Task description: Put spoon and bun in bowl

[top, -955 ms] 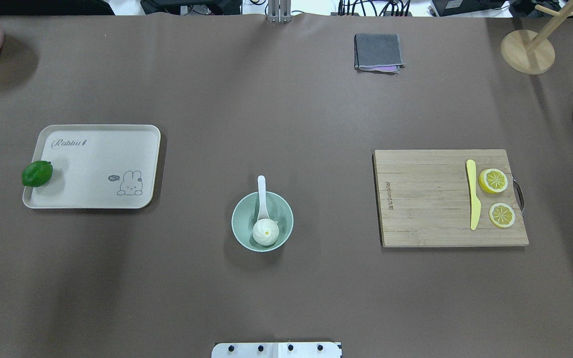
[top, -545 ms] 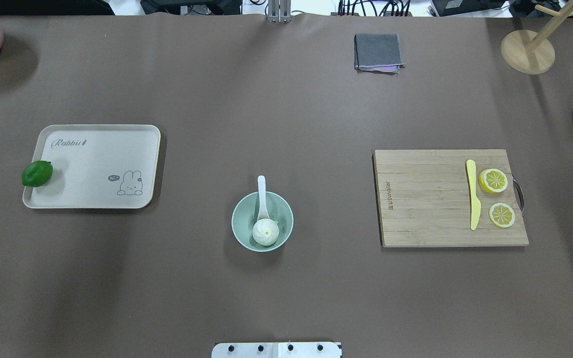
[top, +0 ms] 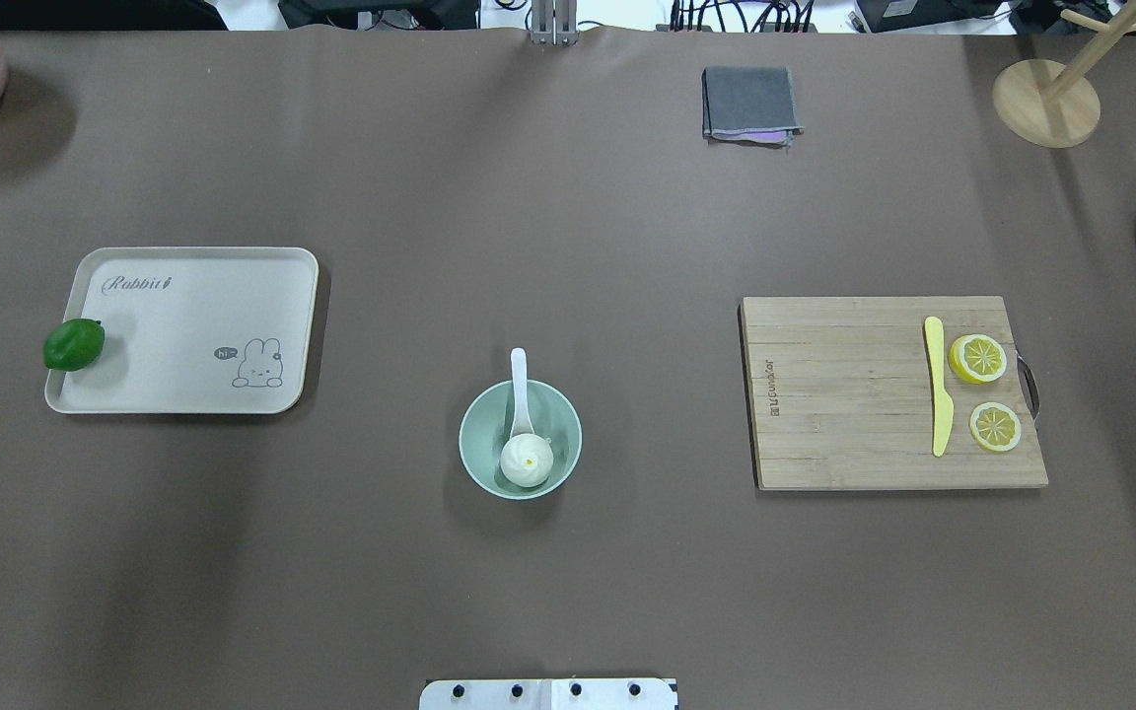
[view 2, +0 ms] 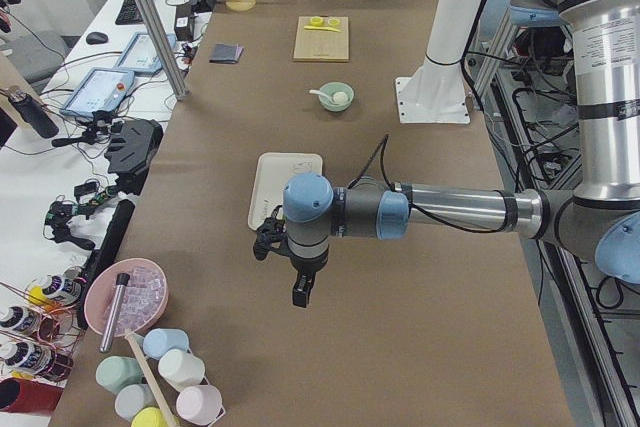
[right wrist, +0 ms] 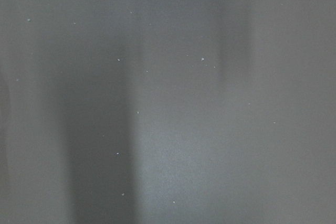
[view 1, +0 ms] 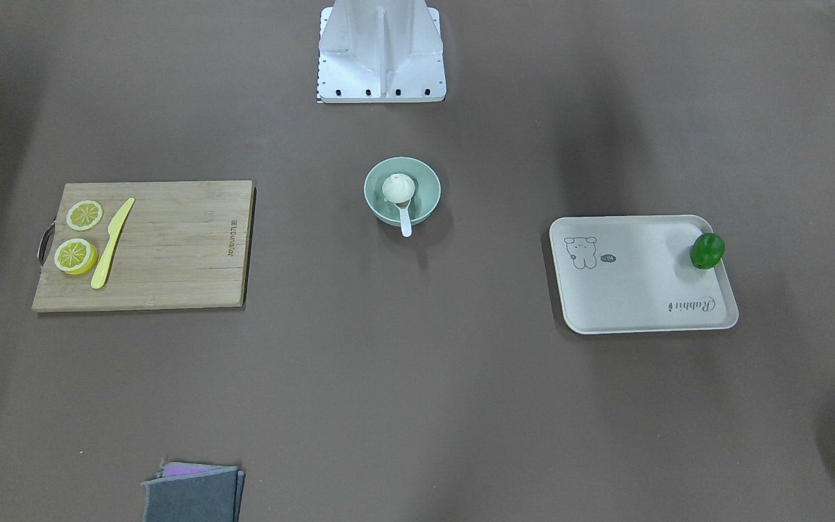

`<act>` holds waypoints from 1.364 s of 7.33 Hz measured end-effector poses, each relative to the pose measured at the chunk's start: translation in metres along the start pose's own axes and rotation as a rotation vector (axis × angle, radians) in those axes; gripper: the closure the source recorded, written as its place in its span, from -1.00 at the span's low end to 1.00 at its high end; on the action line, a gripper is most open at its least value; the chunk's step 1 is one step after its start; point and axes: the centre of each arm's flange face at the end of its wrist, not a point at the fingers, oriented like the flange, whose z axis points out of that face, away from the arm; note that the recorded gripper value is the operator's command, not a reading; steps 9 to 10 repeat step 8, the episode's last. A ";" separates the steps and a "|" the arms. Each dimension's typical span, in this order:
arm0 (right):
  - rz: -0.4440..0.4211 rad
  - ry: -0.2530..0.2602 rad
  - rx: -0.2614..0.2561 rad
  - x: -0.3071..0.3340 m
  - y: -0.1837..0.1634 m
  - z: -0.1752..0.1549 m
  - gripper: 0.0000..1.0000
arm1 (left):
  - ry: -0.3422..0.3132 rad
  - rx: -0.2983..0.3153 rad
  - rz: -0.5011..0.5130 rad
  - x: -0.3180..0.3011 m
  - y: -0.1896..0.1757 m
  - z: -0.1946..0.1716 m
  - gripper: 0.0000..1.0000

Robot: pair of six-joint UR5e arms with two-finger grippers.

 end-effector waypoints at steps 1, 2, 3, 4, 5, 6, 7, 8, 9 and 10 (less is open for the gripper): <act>0.001 0.001 -0.001 0.001 0.000 0.001 -1.00 | 0.000 -0.001 -0.001 0.000 0.000 0.000 -0.97; 0.002 0.001 -0.002 0.001 0.001 0.001 -1.00 | 0.000 -0.001 -0.002 0.000 0.000 0.000 -0.97; 0.002 0.002 -0.003 0.002 0.002 0.002 -1.00 | 0.000 -0.001 -0.002 0.000 0.000 0.000 -0.97; 0.003 0.003 -0.004 0.002 0.002 0.002 -1.00 | 0.000 0.000 -0.002 0.000 0.000 0.000 -0.97; 0.003 0.003 -0.005 0.003 0.003 0.002 -1.00 | 0.000 0.001 -0.001 0.000 0.000 0.000 -0.97; 0.002 0.003 -0.007 0.002 0.003 0.003 -1.00 | 0.000 0.001 0.000 0.001 0.000 -0.001 -0.97; 0.000 0.003 -0.010 0.001 0.002 0.004 -1.00 | 0.000 0.002 0.000 0.001 0.000 -0.001 -0.97; -0.003 0.004 -0.013 0.000 0.002 0.005 -1.00 | 0.001 0.002 0.000 0.001 0.000 -0.001 -0.97; -0.003 0.004 -0.013 0.000 0.002 0.005 -1.00 | 0.001 0.002 0.000 0.001 0.000 -0.001 -0.97; -0.003 0.004 -0.013 0.000 0.002 0.005 -1.00 | 0.001 0.002 0.000 0.001 0.000 -0.001 -0.97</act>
